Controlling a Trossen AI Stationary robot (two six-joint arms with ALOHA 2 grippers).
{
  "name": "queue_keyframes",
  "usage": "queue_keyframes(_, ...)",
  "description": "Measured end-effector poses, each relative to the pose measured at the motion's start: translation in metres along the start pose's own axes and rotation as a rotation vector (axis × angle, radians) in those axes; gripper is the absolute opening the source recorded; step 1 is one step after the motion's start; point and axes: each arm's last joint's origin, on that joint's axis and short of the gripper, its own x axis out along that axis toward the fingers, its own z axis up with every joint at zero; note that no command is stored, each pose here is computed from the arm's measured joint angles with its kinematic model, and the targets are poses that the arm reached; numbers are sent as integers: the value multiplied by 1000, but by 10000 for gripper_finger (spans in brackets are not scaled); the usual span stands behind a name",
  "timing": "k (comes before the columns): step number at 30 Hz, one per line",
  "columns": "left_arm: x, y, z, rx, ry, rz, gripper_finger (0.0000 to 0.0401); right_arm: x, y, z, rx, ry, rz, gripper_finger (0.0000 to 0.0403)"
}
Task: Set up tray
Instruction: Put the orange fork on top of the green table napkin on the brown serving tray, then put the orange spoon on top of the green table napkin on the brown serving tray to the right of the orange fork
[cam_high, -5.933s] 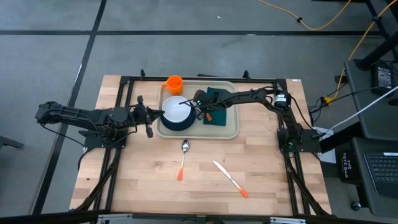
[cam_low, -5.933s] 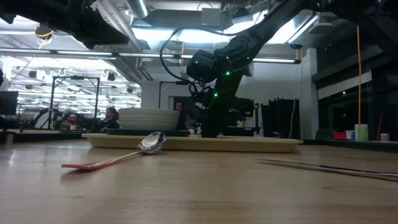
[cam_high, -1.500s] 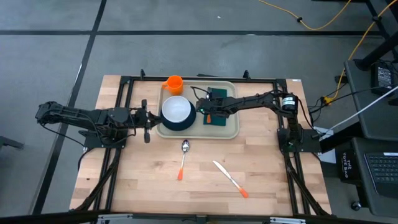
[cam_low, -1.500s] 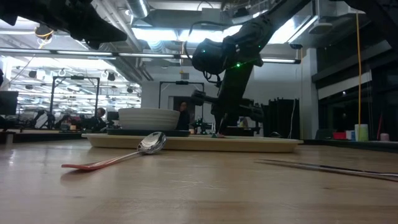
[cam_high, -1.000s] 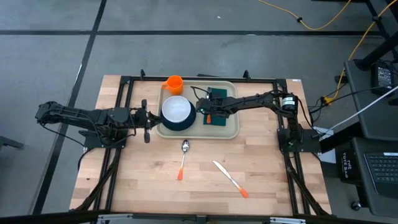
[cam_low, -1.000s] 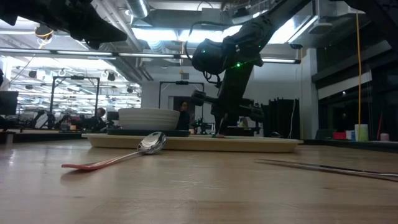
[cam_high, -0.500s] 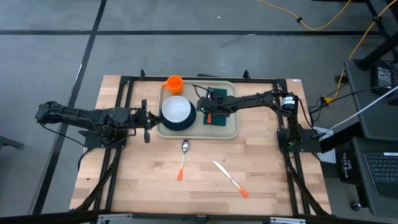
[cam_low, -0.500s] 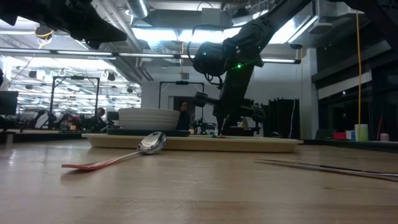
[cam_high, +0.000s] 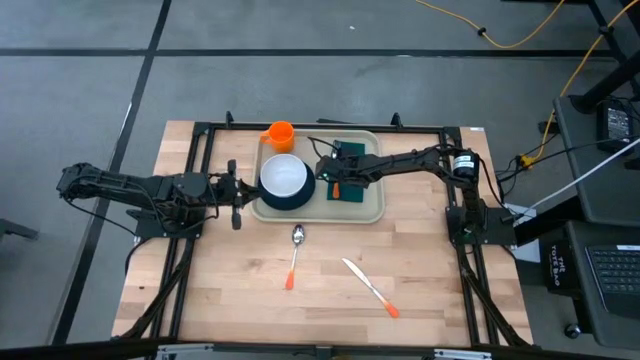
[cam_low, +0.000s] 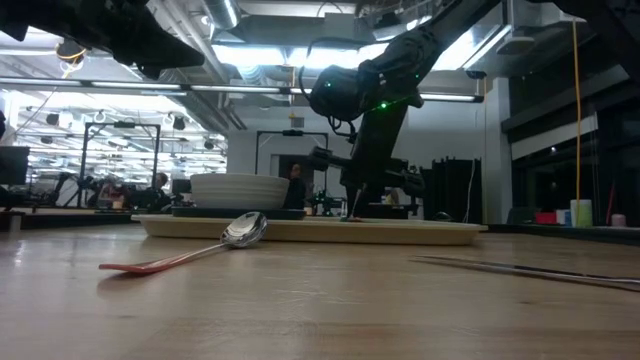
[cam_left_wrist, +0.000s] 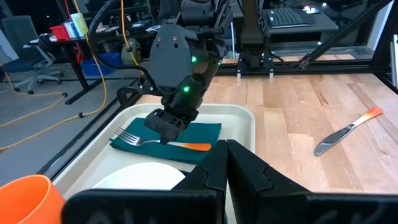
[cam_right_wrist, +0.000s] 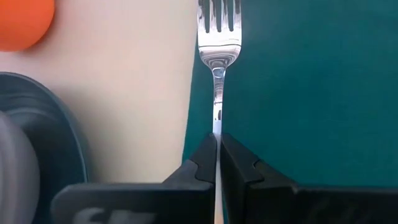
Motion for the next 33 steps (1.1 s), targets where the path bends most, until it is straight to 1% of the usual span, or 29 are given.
queue_keyframes(9,0,0,0,0,0,0,5,0,0,0,3,0,0,11)
queue_keyframes(12,0,0,0,0,0,0,2,0,0,0,26,0,-1,17)
queue_keyframes(20,0,0,0,0,0,0,6,0,0,0,24,0,-1,45)
queue_keyframes(27,0,0,0,1,0,0,2,0,0,0,22,0,-2,50)
queue_keyframes(29,0,0,0,1,0,0,3,0,0,0,5,-1,-1,50)
queue_keyframes(33,0,0,0,1,0,0,6,0,0,0,-80,-5,3,50)
